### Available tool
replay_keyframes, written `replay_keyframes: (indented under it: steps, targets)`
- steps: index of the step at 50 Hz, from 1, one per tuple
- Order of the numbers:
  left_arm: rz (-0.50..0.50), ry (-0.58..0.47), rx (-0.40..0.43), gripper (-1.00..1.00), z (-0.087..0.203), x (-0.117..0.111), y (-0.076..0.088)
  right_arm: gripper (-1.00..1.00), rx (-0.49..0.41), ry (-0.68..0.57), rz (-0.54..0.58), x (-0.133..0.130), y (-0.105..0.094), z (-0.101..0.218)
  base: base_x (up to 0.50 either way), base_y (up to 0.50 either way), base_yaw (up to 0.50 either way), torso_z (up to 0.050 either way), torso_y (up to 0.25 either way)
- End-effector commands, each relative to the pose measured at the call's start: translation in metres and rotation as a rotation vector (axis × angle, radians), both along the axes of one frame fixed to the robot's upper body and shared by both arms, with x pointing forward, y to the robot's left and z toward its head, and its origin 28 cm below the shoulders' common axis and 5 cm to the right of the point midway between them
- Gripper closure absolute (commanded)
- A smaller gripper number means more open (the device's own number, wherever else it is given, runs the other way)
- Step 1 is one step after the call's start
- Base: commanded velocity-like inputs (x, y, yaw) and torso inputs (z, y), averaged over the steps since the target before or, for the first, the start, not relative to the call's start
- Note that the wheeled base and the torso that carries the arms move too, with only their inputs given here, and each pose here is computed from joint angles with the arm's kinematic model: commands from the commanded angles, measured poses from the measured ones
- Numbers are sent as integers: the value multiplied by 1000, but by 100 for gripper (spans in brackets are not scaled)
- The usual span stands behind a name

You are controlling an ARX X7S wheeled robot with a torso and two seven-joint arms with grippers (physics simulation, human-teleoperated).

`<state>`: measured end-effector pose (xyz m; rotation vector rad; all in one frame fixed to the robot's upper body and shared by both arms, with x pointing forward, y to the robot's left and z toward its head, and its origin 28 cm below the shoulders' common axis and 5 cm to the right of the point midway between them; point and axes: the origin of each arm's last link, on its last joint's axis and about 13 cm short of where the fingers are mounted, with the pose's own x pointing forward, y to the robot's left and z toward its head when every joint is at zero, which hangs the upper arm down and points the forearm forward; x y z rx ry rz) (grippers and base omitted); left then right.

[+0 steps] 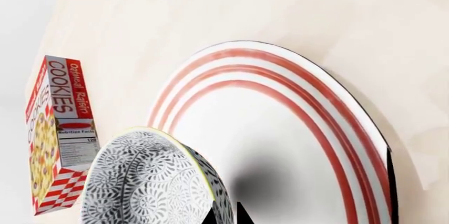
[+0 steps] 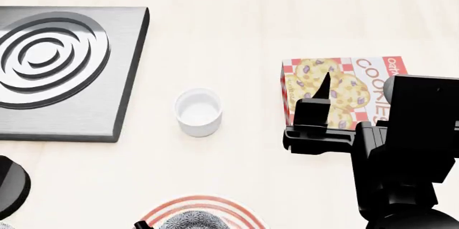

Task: Pick the akita bowl on the stove and place it on the plate.

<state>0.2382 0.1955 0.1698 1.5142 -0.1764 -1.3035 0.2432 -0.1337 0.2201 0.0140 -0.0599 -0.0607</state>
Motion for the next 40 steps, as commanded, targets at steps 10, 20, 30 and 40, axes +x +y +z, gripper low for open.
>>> replay_keyframes:
  steps: [10, 20, 30, 40]
  targets:
    - [3, -44, -17, -100, 0, 0, -1, -100, 0, 0, 0, 0, 0, 0, 0, 0, 0, 0, 0]
    - [1, -44, -38, -100, 1, -2, -2, -100, 0, 0, 0, 0, 0, 0, 0, 0, 0, 0, 0]
    - [-7, -38, -97, -100, 12, -5, -6, -100, -2, 6, -1, 0, 0, -1, 0, 0, 0, 0, 0]
    - [-19, -44, -160, -100, 24, -7, -11, -100, -2, 6, -2, 0, 0, -1, 0, 0, 0, 0, 0]
